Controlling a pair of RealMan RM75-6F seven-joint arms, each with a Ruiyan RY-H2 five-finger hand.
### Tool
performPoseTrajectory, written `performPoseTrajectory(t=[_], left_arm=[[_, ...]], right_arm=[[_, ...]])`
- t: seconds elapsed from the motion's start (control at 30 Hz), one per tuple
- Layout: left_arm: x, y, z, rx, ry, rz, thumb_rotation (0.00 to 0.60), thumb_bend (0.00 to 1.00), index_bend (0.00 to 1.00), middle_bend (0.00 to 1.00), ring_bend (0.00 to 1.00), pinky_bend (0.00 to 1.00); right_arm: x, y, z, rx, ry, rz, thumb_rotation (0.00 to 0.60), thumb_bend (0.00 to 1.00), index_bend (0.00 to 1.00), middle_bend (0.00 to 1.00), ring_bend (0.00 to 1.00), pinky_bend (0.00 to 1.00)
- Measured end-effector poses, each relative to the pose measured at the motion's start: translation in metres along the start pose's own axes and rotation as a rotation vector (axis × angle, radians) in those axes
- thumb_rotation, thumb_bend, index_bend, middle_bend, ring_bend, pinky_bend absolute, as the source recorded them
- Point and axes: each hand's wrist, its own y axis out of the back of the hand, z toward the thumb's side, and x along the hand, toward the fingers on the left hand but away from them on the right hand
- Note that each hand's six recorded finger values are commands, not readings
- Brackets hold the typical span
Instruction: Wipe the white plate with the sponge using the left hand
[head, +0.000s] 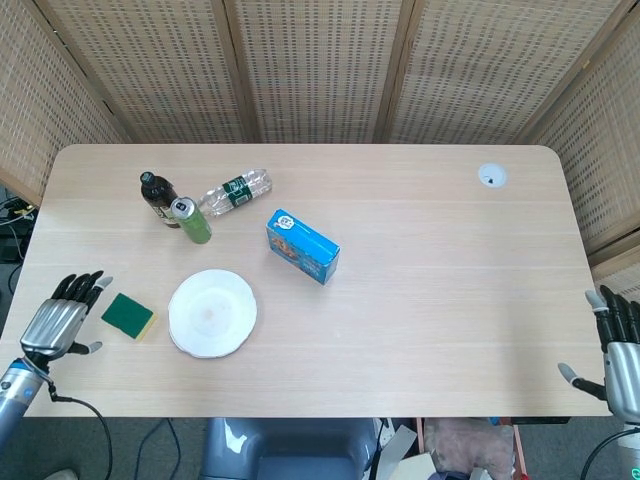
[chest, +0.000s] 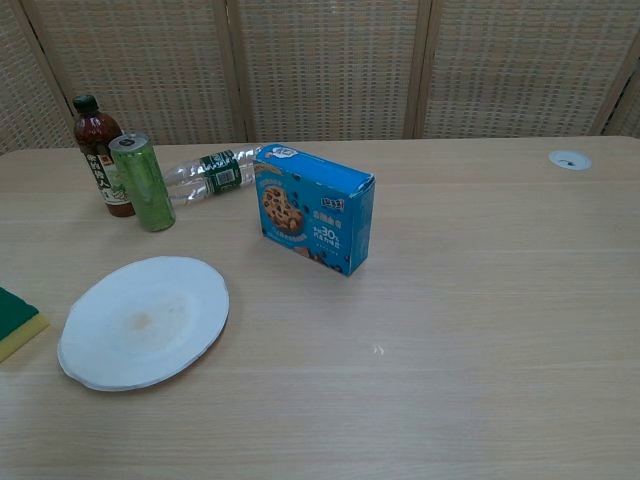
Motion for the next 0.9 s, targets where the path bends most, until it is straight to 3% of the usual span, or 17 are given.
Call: performPoseTrajectory(t=[0.13, 0.33, 0.5, 0.6, 0.9], left_arm=[[0.026, -0.016, -0.014, 0.044, -0.021, -0.053, 0.600, 0.06, 0.08, 0.01, 0.00, 0.06], [0.052, -0.036, 0.004, 0.039, -0.090, -0.115, 0.600, 0.06, 0.13, 0.07, 0.00, 0.11], [0.059, -0.040, 0.016, 0.054, -0.129, -0.131, 0.600, 0.06, 0.18, 0.11, 0.00, 0.13], [0.062, -0.040, 0.021, 0.067, -0.139, -0.122, 0.600, 0.06, 0.25, 0.19, 0.02, 0.15], [0.067, -0.040, 0.025, 0.078, -0.127, -0.099, 0.600, 0.09, 0.49, 0.40, 0.23, 0.31]], right_arm=[[-0.003, -0.005, 0.000, 0.014, -0.007, 0.014, 0.600, 0.00, 0.00, 0.00, 0.00, 0.00], [-0.005, -0.007, 0.000, 0.024, -0.011, 0.021, 0.600, 0.00, 0.00, 0.00, 0.00, 0.00], [-0.007, -0.009, -0.002, 0.024, -0.021, 0.028, 0.600, 0.00, 0.00, 0.00, 0.00, 0.00], [-0.007, -0.009, -0.003, 0.022, -0.021, 0.028, 0.600, 0.00, 0.00, 0.00, 0.00, 0.00], [-0.008, -0.008, -0.004, 0.010, -0.025, 0.029, 0.600, 0.00, 0.00, 0.00, 0.00, 0.00]])
